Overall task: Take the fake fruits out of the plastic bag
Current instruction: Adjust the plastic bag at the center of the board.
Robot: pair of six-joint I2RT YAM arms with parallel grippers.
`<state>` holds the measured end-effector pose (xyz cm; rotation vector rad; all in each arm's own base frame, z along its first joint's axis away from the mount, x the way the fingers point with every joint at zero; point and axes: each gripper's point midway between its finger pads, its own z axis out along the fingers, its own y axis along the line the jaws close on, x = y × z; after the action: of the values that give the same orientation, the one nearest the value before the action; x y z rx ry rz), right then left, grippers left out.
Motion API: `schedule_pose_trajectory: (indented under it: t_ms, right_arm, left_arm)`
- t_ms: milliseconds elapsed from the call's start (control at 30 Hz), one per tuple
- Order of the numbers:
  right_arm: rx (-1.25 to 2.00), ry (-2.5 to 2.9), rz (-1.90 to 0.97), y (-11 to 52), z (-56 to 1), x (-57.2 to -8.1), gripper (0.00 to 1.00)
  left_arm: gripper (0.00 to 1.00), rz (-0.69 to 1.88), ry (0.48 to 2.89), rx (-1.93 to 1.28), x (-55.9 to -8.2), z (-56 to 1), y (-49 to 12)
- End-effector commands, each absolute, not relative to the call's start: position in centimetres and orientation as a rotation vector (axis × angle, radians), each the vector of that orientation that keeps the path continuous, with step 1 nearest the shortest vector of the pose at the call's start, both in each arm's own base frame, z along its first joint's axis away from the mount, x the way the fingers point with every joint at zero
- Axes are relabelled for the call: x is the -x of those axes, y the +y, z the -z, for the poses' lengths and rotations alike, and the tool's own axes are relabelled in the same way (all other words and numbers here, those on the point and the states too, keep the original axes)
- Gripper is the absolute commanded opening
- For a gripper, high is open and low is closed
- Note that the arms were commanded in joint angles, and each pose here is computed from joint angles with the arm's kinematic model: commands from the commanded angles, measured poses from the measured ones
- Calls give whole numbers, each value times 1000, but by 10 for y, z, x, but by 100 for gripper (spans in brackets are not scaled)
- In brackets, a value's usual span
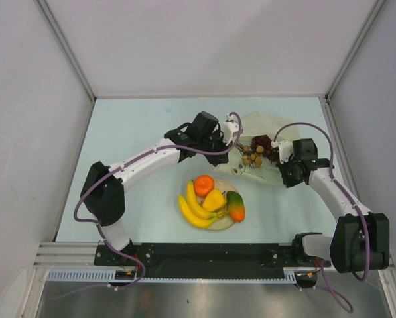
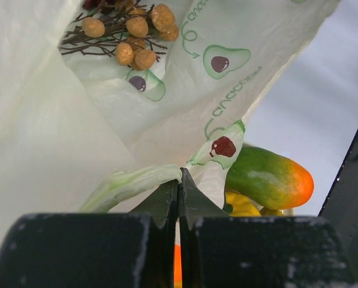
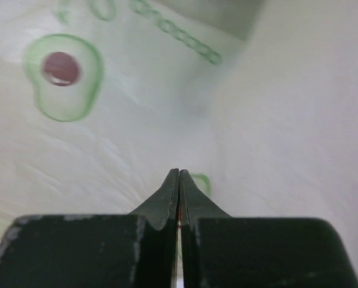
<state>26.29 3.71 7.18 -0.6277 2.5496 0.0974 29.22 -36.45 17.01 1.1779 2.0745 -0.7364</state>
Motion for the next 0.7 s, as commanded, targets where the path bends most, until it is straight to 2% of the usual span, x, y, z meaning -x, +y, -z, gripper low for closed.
schedule_pose_trajectory:
  t_ms: [0,133,167,267,400,467,667]
  right_arm:
    - [573,2527,-27,15,-83,-268,0]
    - [609,2286,-183,42,-127,-300,1]
    - [622,2208,-201,51,-141,-312,9]
    - [740,2079,-227,78,-158,-332,20]
    - [776,2028,-257,97,-166,-356,24]
    - [798,2035,-284,107,-157,-365,34]
    - [859,2046,-288,134,-134,-387,49]
  left_arm:
    - [0,745,1998,-1183,-297,-191,-380]
    - [0,753,1988,-1187,-296,-194,-382]
    - [0,752,1980,-1193,-297,-196,-382]
    - [0,759,1966,-1202,-296,-200,-384]
    - [1,761,1947,-1212,-296,-206,-384]
    - [1,755,1940,-1223,-296,-207,-384]
    - [1,738,1931,-1234,-298,-210,-382]
